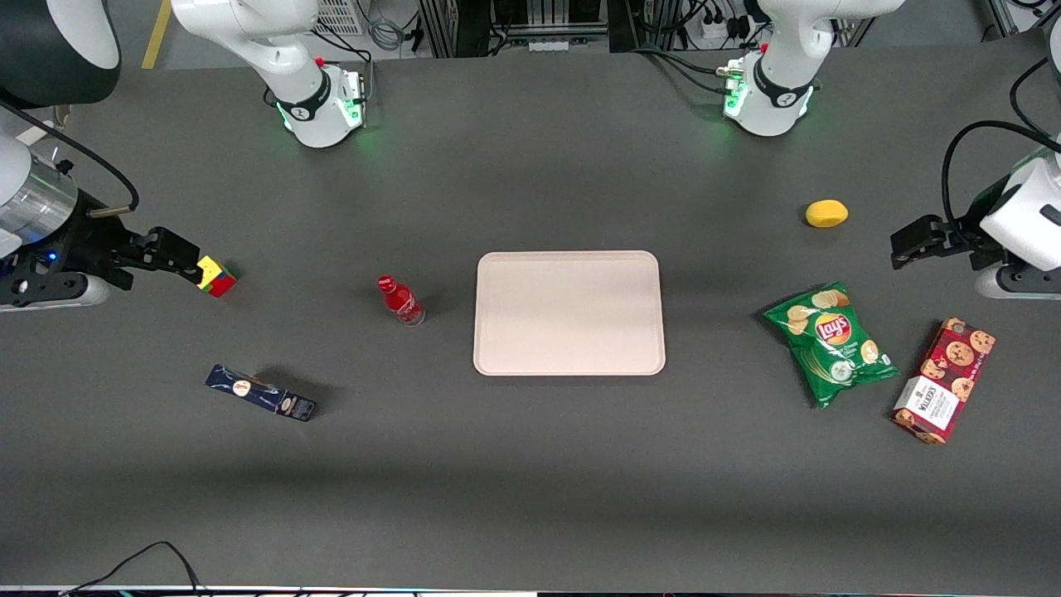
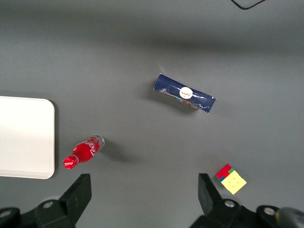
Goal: Place coke bottle on tray
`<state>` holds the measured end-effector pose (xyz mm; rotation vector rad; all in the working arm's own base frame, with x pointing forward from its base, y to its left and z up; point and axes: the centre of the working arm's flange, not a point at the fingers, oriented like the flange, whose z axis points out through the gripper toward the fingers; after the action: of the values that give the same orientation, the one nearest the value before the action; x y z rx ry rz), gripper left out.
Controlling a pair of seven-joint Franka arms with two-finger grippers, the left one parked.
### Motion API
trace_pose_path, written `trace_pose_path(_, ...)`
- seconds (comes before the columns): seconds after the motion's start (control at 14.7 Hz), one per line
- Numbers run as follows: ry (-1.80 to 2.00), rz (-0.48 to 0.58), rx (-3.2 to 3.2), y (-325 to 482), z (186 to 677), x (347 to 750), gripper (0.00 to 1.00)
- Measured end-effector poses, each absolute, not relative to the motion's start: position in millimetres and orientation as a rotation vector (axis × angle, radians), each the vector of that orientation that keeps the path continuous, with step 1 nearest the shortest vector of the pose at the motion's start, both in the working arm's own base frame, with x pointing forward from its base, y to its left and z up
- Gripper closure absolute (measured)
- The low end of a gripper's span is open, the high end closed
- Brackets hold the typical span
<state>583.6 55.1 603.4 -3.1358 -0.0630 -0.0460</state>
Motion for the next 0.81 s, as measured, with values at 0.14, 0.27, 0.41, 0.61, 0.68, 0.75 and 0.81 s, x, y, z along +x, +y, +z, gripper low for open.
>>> trace_pose_path(0.14, -0.064, -0.046, -3.136, 55, 603, 584, 0.00)
trace_pose_path(0.27, -0.070, -0.041, -3.136, 58, 603, 583, 0.00)
trace_pose_path(0.41, -0.100, -0.019, -3.135, 68, 602, 580, 0.00)
trace_pose_path(0.61, -0.162, -0.004, -3.128, 106, 602, 573, 0.00)
trace_pose_path(0.68, -0.160, 0.009, -3.128, 124, 601, 569, 0.00)
trace_pose_path(0.75, -0.155, 0.018, -3.130, 144, 601, 563, 0.00)
trace_pose_path(0.81, -0.161, 0.028, -3.131, 166, 600, 556, 0.00)
